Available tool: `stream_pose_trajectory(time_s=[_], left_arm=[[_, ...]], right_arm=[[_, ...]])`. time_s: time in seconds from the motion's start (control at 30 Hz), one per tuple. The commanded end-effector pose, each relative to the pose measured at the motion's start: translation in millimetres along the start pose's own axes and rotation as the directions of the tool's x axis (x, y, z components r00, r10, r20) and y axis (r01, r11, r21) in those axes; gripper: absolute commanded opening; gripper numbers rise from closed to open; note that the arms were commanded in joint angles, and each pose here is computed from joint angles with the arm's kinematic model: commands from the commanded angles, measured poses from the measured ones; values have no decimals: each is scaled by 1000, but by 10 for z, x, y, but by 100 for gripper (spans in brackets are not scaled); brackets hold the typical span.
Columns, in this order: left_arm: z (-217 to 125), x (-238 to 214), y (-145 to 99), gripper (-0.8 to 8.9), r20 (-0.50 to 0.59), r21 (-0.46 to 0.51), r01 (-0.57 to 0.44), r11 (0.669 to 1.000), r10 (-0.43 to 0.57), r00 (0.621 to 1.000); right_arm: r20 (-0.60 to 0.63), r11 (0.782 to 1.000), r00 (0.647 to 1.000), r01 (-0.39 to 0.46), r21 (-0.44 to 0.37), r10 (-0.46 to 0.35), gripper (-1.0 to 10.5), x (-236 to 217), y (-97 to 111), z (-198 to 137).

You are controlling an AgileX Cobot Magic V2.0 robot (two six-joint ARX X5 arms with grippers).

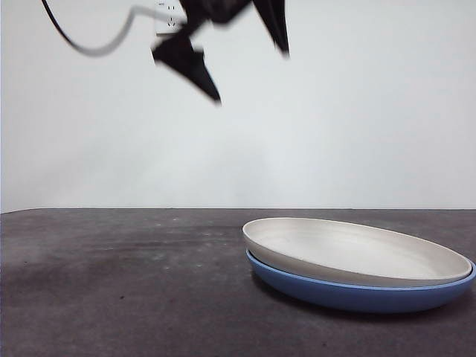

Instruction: Pick up the white plate, put it on the blue plate, put it on desk

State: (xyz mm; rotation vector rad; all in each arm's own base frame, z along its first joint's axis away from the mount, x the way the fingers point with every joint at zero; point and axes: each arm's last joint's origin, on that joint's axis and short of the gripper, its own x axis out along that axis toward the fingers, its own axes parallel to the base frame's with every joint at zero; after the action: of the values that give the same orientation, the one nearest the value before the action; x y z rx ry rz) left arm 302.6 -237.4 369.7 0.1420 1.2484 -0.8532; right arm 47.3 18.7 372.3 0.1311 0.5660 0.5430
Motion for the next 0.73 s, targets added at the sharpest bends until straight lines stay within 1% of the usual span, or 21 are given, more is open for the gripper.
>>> stream_pose_trajectory(time_s=[0.03, 0.17, 0.3, 0.43, 0.6, 0.73], left_arm=[[-126, -314, -153, 656, 42, 54, 1, 999, -3, 999], [-369, -717, -291, 655, 125, 102, -15, 995, 2, 992], [-712, -998, -369, 655, 167, 120, -59, 991, 39, 985], [-1107, -1137, -397, 655, 170, 142, -67, 988, 43, 985], [-1645, -1196, -393, 655, 166, 159, -70, 985, 44, 985], [-2045, -1231, -390, 655, 226, 175, -78, 981, 37, 973]], right_arm=[[21, 1000, 1000, 12, -20, -12, 598, -39, 18, 38], [22, 1000, 999, 24, -19, -24, 598, -39, 14, 39], [22, 1000, 999, 25, -16, -24, 598, -35, 12, 42], [12, 1000, 1000, 28, -5, -28, 598, -4, -2, 62], [-23, 999, 999, 29, 15, -29, 598, 71, -35, 95], [-64, 999, 998, 32, 44, -29, 598, 136, -64, 109]])
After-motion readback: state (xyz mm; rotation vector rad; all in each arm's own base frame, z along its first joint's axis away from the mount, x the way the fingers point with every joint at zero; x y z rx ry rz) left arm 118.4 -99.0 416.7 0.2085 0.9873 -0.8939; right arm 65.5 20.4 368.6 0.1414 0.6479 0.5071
